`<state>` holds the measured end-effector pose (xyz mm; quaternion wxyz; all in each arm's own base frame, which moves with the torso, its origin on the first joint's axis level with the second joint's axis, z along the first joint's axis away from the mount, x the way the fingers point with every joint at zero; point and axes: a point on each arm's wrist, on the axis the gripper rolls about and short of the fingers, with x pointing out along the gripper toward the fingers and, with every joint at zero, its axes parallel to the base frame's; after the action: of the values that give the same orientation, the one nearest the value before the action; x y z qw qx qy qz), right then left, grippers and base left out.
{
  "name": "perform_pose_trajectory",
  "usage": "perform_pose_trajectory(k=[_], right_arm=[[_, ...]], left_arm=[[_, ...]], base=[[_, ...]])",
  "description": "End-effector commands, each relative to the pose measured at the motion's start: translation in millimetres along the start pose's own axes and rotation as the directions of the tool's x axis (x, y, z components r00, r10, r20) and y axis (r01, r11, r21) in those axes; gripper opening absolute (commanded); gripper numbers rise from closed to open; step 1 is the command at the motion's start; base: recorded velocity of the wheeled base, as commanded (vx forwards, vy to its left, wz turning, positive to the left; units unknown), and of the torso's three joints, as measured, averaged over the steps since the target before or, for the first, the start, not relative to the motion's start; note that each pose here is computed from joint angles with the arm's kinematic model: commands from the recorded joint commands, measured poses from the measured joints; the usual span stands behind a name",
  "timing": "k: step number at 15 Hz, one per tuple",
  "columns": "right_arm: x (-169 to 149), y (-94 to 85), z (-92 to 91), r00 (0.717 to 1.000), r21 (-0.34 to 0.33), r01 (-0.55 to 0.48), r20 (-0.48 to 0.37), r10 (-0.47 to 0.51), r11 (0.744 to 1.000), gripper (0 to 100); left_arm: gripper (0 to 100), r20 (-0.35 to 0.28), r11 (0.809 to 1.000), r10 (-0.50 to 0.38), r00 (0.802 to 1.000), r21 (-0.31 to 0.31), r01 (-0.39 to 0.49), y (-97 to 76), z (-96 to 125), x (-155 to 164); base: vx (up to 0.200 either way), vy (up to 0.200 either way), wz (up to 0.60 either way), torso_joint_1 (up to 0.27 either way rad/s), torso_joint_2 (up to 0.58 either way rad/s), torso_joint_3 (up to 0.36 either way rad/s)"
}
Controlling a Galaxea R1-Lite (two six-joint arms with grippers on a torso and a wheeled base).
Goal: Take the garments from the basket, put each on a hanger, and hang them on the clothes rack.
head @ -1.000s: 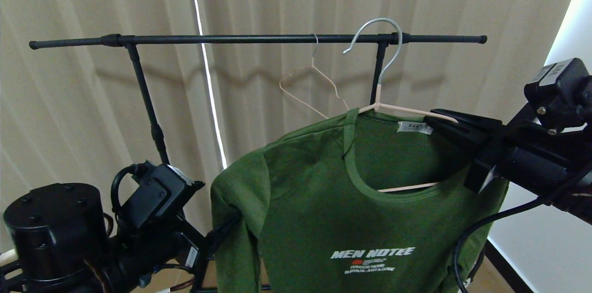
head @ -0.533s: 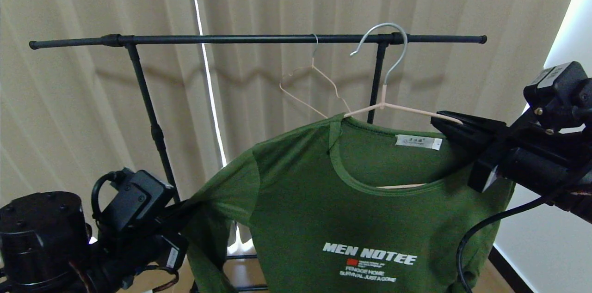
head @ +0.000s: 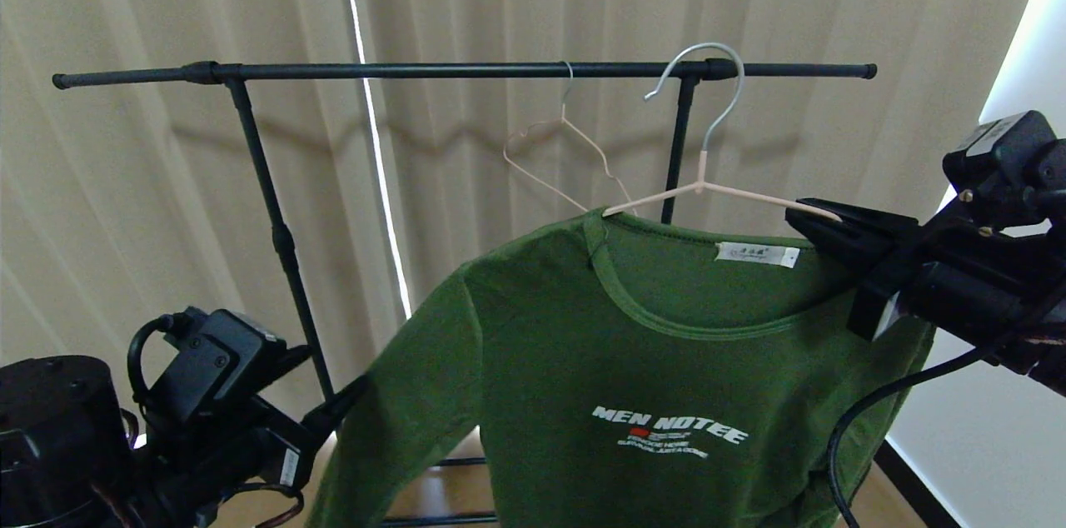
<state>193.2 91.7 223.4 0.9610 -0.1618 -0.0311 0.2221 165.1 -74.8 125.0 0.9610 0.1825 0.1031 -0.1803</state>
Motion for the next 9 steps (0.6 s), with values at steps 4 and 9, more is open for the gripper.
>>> perform_pose_trajectory(k=[4, 9], right_arm=[[-1, -10.7, -7.3, 0.995, -0.001, 0.061, -0.08, -0.061, 0.998, 0], [1, -23.5, -11.2, 0.982, -0.008, 0.138, -0.126, -0.138, 0.99, 0]], left_arm=[[100, 0.122, 0.996, 0.039, 0.992, -0.09, -0.028, 7.4, 15, -23], [100, 0.15, 0.983, 0.085, 0.985, -0.175, -0.058, 14.8, 17, -31]], base=[[0.0, 0.0, 0.0, 0.0, 0.0, 0.0], [0.0, 0.0, 0.0, 0.0, 0.0, 0.0]])
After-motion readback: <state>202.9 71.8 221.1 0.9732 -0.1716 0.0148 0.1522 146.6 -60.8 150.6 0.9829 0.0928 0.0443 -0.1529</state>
